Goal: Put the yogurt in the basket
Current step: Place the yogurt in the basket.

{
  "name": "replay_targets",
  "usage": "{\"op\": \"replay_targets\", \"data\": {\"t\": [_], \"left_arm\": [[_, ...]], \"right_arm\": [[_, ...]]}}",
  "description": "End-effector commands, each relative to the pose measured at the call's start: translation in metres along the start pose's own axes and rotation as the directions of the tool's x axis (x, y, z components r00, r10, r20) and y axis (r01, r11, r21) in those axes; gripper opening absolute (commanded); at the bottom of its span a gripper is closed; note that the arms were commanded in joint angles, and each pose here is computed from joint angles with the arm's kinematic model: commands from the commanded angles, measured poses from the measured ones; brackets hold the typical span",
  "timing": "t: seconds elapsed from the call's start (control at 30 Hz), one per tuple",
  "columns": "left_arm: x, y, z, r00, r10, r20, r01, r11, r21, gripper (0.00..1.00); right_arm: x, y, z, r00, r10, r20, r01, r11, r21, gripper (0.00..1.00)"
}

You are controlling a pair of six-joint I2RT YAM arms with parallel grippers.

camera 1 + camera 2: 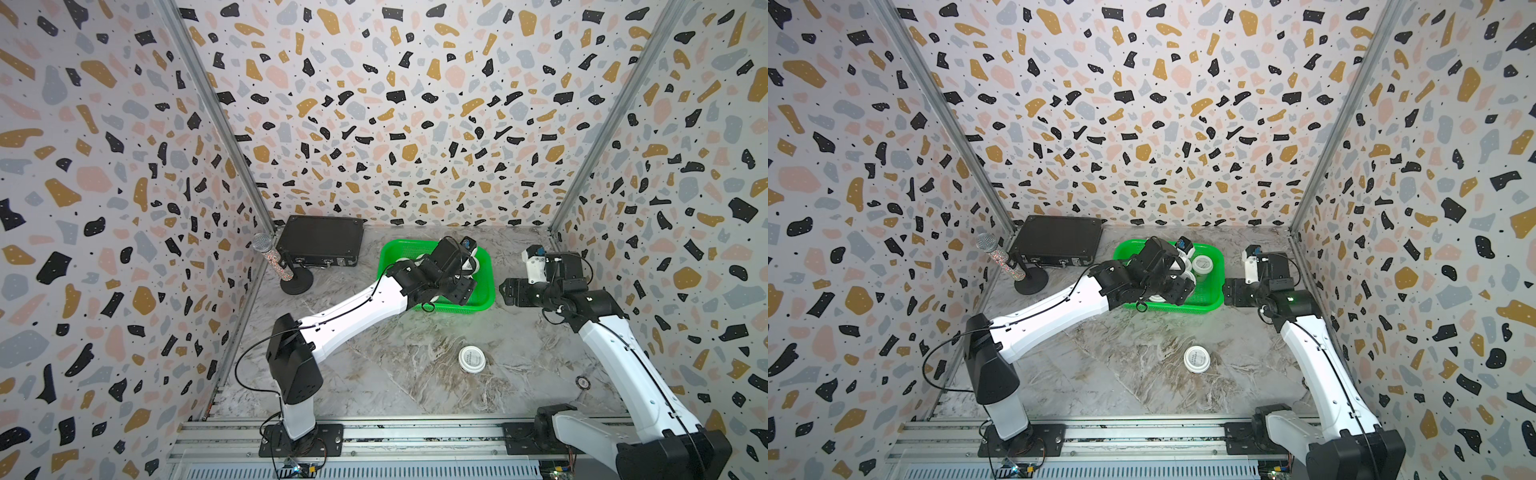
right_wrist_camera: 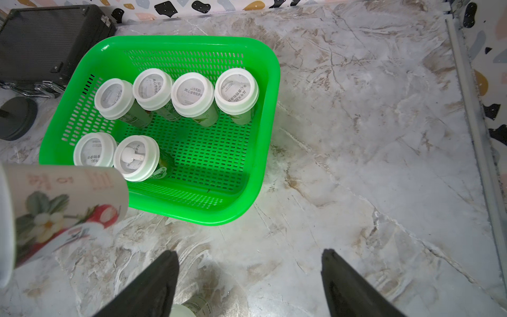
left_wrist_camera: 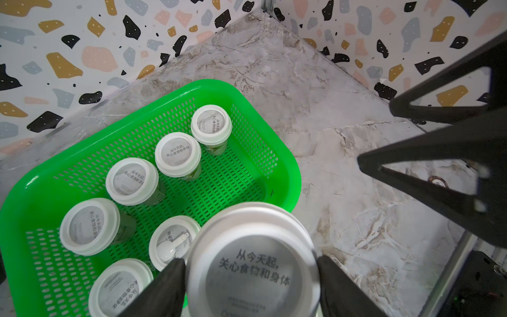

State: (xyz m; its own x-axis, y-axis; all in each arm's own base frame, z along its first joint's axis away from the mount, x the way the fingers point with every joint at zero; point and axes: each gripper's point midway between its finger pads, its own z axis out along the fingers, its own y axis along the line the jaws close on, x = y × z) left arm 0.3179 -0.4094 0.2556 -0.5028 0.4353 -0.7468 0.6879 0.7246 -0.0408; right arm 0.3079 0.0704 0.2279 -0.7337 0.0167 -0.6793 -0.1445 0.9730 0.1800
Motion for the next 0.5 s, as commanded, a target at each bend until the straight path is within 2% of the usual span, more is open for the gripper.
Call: {"op": "replay_targets", "data": {"t": [0.0,0.47], "left_arm": [[-0.008,0.008,0.004,1.000,-0.026,-0.015,0.026,0.999,-0.026,0.75],[-0.001,0.028,0.064,0.990,-0.050,-0.131,0.042,0.997,-0.064,0.75]], "right_arm": [[-0.003,-0.008,-0.006,0.999,0.009,0.035,-0.011,0.999,0.039,0.86],[0.000,-0.006,-0.002,0.999,0.029,0.042,-0.028,1.000,-0.002,0.86]]}}
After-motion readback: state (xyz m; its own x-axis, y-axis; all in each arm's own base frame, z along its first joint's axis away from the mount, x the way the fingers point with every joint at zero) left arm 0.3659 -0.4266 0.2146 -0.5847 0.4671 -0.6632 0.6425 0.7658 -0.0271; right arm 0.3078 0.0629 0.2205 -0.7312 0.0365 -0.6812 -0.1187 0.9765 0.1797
